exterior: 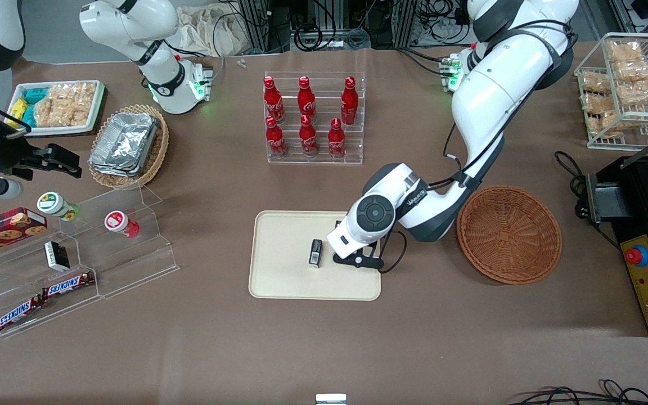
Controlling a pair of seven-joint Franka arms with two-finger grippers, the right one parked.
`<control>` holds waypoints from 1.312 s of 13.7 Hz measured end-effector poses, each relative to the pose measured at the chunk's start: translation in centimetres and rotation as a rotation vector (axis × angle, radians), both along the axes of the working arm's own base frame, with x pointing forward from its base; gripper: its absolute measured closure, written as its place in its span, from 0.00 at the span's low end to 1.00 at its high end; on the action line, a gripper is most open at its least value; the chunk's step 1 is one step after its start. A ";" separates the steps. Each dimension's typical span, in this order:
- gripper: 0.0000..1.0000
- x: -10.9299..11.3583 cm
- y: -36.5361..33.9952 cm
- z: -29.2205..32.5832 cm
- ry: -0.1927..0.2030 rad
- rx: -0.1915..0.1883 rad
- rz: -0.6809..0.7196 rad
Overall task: Place sandwich from basket to tray
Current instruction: 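Carry the sandwich over to the cream tray beside the black box, then lower the sandwich onto the tray and open the left gripper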
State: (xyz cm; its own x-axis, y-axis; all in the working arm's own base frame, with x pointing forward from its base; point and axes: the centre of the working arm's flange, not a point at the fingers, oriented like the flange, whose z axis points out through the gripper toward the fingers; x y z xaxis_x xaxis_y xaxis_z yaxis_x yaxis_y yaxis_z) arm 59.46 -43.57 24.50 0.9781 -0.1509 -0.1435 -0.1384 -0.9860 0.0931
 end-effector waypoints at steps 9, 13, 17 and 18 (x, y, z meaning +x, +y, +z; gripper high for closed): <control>0.64 3.0 1.8 -2.1 -0.090 0.013 0.045; 0.26 3.7 1.9 -0.8 -0.101 0.014 0.155; 0.00 6.5 6.5 6.4 -0.089 0.023 0.272; 0.00 6.9 8.4 9.0 -0.082 0.049 0.293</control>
